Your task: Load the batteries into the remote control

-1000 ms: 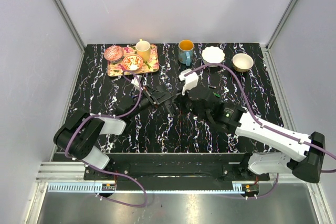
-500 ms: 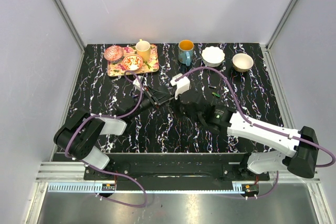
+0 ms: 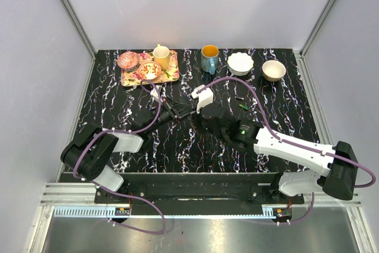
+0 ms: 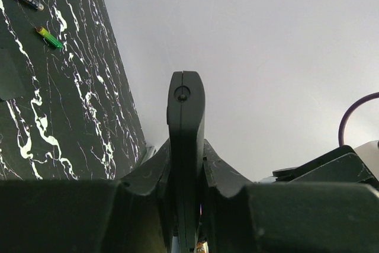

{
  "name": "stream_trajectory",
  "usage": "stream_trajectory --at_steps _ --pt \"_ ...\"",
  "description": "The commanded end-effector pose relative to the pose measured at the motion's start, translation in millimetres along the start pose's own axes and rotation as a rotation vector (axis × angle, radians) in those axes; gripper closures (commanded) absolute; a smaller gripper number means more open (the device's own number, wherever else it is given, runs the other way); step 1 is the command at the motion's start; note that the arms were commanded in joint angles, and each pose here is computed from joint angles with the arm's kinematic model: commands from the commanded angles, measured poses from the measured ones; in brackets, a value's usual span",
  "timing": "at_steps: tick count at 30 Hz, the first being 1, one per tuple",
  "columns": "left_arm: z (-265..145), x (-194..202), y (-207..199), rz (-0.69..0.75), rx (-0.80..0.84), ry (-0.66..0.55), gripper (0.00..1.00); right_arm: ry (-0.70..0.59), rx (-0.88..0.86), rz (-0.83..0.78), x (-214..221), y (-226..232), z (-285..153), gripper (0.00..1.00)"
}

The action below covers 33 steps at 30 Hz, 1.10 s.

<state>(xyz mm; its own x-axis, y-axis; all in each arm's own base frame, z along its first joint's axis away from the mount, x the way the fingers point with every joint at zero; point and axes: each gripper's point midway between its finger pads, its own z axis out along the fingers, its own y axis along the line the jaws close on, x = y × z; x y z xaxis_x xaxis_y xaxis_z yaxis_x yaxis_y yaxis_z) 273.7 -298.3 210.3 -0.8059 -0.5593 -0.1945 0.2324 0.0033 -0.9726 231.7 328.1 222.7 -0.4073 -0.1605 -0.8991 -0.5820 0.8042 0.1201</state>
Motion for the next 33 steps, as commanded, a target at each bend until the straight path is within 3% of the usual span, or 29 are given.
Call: stream_trajectory --at_steps 1,33 --pt "-4.3 -11.6 -83.4 0.14 0.312 -0.064 1.0 -0.04 0.014 0.023 -6.9 0.9 0.0 1.0" --pt "-0.4 -20.2 -96.7 0.206 0.33 -0.104 1.0 0.184 -0.051 0.087 35.8 29.0 0.5 1.0"
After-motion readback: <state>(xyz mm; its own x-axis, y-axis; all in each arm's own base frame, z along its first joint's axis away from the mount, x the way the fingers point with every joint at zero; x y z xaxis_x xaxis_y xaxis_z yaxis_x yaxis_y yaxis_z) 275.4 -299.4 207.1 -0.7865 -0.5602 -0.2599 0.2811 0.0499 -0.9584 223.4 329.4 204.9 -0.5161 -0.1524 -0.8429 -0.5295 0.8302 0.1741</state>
